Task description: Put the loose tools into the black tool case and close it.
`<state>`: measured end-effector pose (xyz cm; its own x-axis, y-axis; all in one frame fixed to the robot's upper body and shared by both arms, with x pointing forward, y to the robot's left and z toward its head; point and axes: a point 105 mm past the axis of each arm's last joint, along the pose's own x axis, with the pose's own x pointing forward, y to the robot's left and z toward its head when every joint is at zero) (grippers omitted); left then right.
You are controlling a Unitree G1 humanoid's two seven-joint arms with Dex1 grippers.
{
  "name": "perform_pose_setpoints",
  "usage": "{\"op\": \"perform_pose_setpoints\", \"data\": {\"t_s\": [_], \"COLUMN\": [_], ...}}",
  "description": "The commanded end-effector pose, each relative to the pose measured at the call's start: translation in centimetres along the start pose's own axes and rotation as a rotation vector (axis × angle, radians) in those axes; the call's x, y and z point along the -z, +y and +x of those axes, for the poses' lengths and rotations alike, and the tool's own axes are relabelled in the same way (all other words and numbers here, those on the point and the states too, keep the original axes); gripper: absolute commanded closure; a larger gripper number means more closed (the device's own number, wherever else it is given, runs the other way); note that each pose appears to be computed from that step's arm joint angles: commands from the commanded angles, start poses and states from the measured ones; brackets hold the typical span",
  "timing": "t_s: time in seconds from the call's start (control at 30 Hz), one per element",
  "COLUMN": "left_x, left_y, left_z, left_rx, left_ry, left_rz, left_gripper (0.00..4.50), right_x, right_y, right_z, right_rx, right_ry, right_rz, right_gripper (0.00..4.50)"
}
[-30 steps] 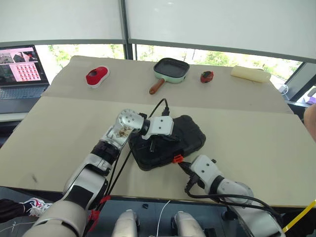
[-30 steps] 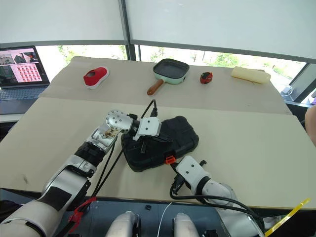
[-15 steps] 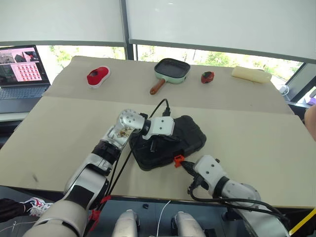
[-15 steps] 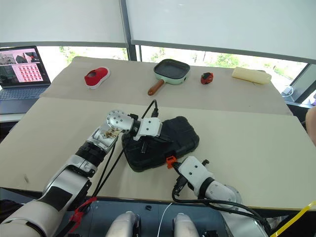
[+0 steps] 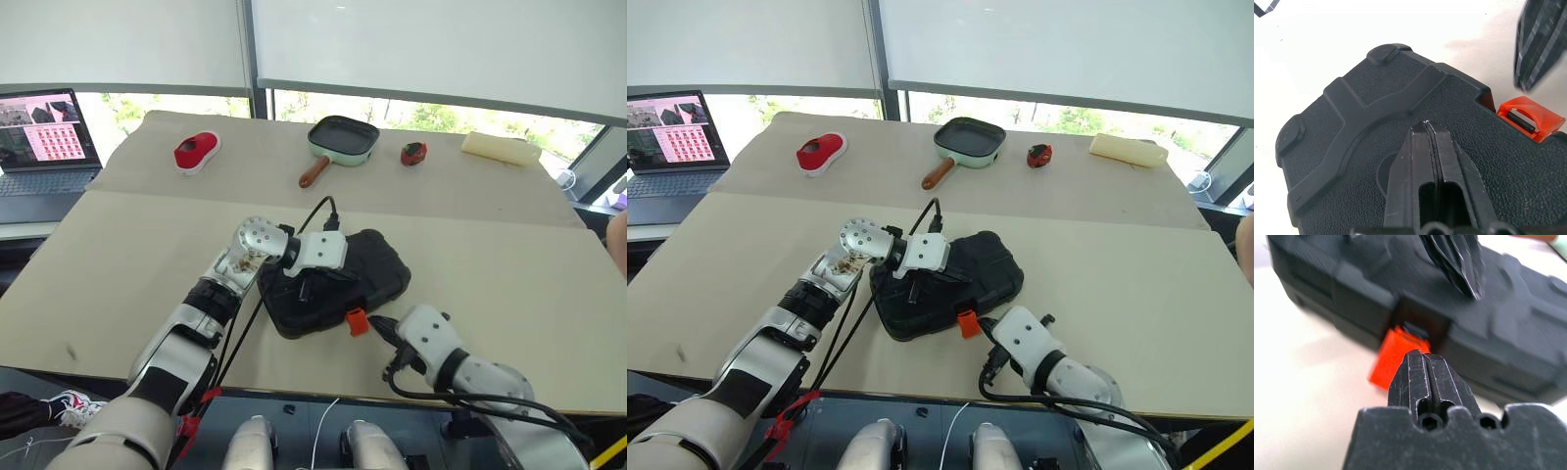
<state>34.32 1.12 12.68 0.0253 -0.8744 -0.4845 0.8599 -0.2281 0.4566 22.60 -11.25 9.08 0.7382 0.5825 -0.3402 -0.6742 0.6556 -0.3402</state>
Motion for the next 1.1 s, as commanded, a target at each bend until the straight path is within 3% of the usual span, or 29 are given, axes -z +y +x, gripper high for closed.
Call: {"op": "perform_pose_setpoints", "data": {"t_s": [0.03,0.4,0.63,0.87,1.1], "left_x": [3.6,3.3,3.3,3.3,3.5], "left_y": [-2.3,-2.2,-2.3,-2.3,-2.4], "left_z": [0.6,0.8,0.7,0.9,1.0], "left_rx": [0.075,0.081,0.084,0.082,0.083], "left_ry": [0.12,0.116,0.116,0.115,0.118], "left_rz": [-0.086,-0.073,-0.071,-0.072,-0.074], "left_gripper": [4.49,4.49,4.49,4.49,4.49], "right_x": [0.0,1.5,-0.8,-4.3,-5.0], "right_y": [0.9,1.1,-1.2,-2.6,-2.1], "right_z": [0.5,4.2,4.8,2.8,1.8], "right_rx": [-0.035,-0.021,0.106,0.179,0.141], "right_ry": [0.002,0.024,-0.11,-0.274,-0.284], "right_rz": [0.001,0.019,-0.001,-0.025,-0.016], "right_gripper": [4.49,4.49,4.49,4.49,4.49]}}
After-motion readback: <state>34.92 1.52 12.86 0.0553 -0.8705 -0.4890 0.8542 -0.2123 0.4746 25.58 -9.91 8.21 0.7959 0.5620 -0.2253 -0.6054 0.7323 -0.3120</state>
